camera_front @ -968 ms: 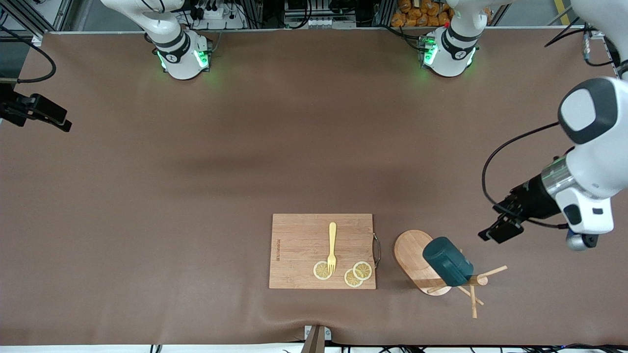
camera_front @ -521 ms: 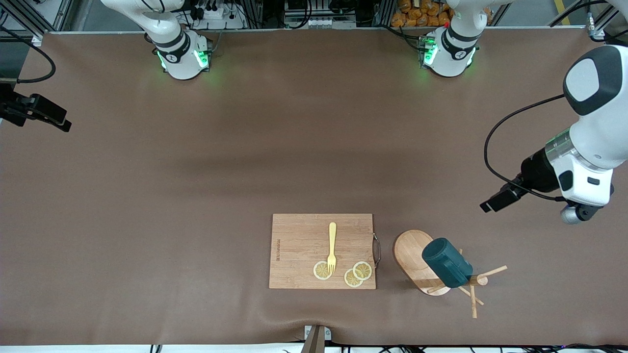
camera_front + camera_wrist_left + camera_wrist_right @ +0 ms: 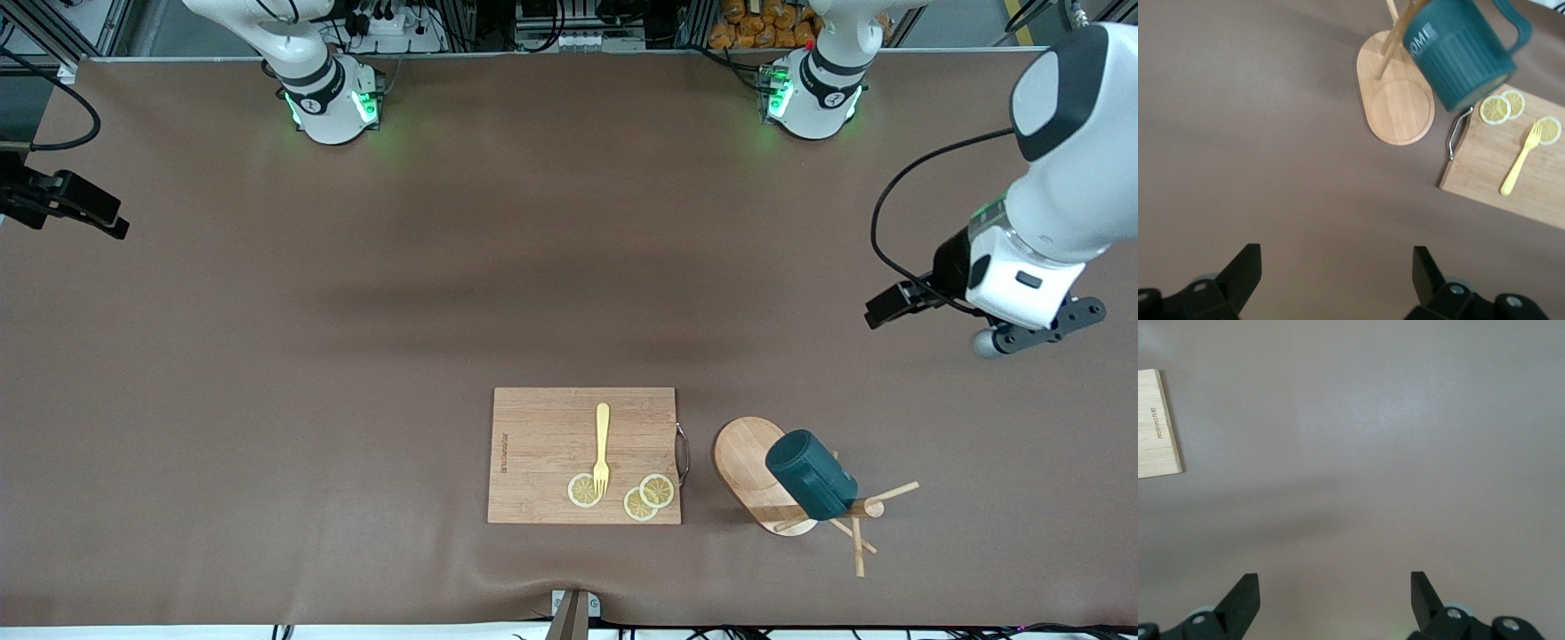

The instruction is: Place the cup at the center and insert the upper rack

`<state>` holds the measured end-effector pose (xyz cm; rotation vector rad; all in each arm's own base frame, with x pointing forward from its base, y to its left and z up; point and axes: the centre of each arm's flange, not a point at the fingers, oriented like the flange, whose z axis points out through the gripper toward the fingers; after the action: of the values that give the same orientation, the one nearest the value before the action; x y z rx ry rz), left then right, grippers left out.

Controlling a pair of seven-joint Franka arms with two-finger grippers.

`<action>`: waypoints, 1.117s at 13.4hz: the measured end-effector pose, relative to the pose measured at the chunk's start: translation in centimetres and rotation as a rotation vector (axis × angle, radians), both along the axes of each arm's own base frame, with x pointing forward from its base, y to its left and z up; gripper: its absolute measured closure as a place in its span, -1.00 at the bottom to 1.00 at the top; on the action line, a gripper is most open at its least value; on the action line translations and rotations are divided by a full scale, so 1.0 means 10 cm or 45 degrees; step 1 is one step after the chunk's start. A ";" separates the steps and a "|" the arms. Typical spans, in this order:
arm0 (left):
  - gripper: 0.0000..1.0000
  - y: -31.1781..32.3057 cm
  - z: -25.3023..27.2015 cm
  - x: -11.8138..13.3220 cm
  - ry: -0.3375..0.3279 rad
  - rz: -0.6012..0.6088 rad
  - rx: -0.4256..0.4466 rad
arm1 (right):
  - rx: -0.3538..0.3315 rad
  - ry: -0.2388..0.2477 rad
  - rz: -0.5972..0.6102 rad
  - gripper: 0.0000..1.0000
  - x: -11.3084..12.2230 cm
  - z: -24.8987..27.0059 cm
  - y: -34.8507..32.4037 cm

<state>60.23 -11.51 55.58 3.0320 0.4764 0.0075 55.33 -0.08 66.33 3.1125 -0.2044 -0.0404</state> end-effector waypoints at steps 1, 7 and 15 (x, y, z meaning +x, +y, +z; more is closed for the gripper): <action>-1.00 -0.06 0.03 -0.06 0.009 -0.036 0.009 | 0.000 0.000 0.000 -1.00 0.00 0.00 0.00; -1.00 0.25 0.33 -0.32 0.039 -0.333 0.101 | 0.000 0.003 0.000 -1.00 0.00 0.00 0.00; -1.00 0.40 0.71 -0.64 0.056 -0.602 0.110 | 0.000 0.007 -0.001 -1.00 -0.01 0.00 0.00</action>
<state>53.86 -7.54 62.69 3.1507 -0.2520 -0.0663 55.27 -0.10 66.29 3.1119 -0.2053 -0.0493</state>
